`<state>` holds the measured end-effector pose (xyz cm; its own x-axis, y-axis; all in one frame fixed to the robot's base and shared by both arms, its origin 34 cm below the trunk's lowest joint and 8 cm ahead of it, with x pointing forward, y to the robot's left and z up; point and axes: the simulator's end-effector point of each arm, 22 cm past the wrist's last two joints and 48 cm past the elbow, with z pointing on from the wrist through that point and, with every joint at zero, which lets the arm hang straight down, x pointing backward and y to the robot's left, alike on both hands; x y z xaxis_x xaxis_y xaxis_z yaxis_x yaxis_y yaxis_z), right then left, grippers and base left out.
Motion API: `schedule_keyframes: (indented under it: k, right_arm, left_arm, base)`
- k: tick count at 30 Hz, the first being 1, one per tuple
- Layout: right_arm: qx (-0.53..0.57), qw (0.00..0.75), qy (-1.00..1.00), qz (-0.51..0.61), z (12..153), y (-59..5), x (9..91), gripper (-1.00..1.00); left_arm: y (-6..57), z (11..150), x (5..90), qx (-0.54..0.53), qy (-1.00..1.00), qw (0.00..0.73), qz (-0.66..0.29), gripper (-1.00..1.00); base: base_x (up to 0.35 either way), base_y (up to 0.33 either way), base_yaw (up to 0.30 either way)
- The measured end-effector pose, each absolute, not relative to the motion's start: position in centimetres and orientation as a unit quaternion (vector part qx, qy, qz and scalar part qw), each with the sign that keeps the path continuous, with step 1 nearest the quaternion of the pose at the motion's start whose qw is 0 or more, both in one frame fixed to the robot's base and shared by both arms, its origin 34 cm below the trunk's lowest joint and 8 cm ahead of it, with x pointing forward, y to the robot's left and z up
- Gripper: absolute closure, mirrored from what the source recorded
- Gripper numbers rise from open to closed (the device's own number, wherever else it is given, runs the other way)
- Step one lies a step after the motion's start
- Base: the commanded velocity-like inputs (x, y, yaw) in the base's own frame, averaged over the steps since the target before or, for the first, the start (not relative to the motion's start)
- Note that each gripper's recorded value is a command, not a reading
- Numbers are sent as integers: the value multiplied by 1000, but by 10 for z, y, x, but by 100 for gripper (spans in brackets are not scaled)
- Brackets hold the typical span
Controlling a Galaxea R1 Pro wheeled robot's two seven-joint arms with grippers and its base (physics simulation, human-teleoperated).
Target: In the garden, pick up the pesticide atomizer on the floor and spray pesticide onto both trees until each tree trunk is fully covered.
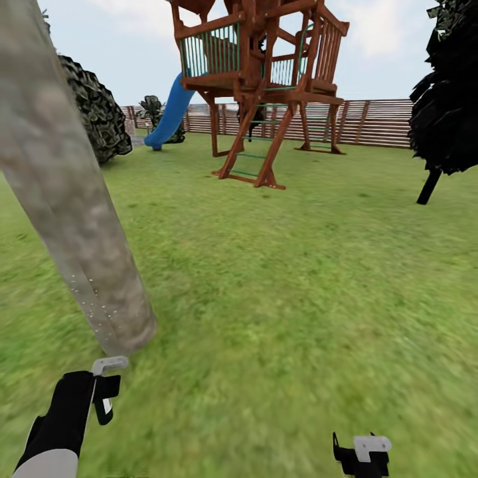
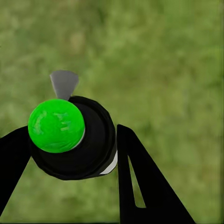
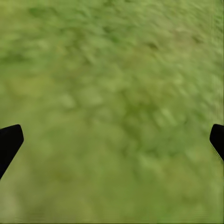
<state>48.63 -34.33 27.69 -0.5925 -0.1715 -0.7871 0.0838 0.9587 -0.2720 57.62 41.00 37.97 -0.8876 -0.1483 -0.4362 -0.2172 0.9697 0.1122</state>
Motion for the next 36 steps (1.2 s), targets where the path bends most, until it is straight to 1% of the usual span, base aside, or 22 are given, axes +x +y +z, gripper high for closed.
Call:
schedule_keyframes:
  k: [7,20,36]
  right_arm:
    - [-25,451,881,-142,277,-343,486,-100]
    - [-25,451,881,-142,277,-343,486,-100]
    - [-25,451,881,-142,277,-343,486,-100]
  left_arm:
    - [411,380,576,-94,968,218,80,100]
    - [411,380,576,-95,968,217,80,100]
    - [412,380,576,-95,968,217,81,100]
  base:
    - [106,-265,255]
    - [138,-265,36]
    - [139,-265,249]
